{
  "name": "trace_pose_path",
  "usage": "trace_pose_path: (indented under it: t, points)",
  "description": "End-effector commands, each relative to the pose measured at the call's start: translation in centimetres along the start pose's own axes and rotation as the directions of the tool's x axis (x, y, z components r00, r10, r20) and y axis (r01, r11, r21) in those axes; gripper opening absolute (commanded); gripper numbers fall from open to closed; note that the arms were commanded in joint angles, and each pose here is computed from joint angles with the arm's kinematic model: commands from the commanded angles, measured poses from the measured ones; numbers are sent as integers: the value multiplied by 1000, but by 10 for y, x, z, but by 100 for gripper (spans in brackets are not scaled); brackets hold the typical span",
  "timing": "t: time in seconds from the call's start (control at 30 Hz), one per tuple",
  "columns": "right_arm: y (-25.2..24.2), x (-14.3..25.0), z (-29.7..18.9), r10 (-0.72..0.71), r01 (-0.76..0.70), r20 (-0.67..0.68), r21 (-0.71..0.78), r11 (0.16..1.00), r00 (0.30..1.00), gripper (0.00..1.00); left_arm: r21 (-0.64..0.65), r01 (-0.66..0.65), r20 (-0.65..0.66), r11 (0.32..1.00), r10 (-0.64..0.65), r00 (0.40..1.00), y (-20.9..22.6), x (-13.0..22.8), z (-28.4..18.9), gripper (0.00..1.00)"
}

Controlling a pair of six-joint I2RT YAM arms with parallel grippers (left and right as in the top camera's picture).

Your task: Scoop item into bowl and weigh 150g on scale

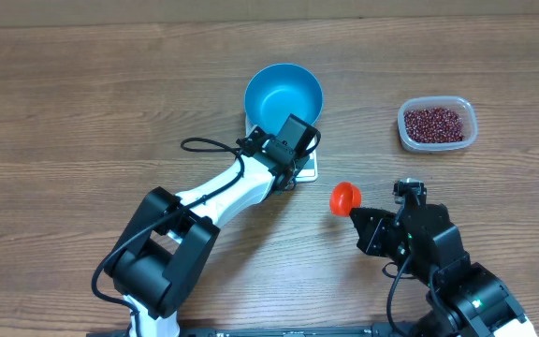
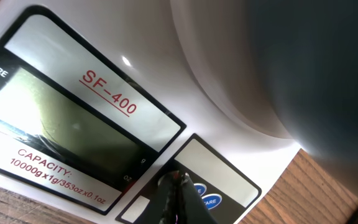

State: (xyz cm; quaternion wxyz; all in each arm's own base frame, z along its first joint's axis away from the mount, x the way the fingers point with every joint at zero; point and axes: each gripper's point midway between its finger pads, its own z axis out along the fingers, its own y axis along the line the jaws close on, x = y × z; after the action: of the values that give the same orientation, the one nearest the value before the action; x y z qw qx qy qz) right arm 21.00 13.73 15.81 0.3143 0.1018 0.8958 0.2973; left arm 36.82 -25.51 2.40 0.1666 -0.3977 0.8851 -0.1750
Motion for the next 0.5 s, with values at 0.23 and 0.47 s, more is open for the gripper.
trace_pose_path:
  t: [0.23,0.47]
  points:
    - [7,-9,-6,-10,11,33,-15,1000,999,4,66,-96,15,993,95,995,-18,-5,-29,4]
    - [6,-10,-6,-10,10,36,-11,1000,999,4,9,-124,94,992,123,988,-4,-24,-71,4]
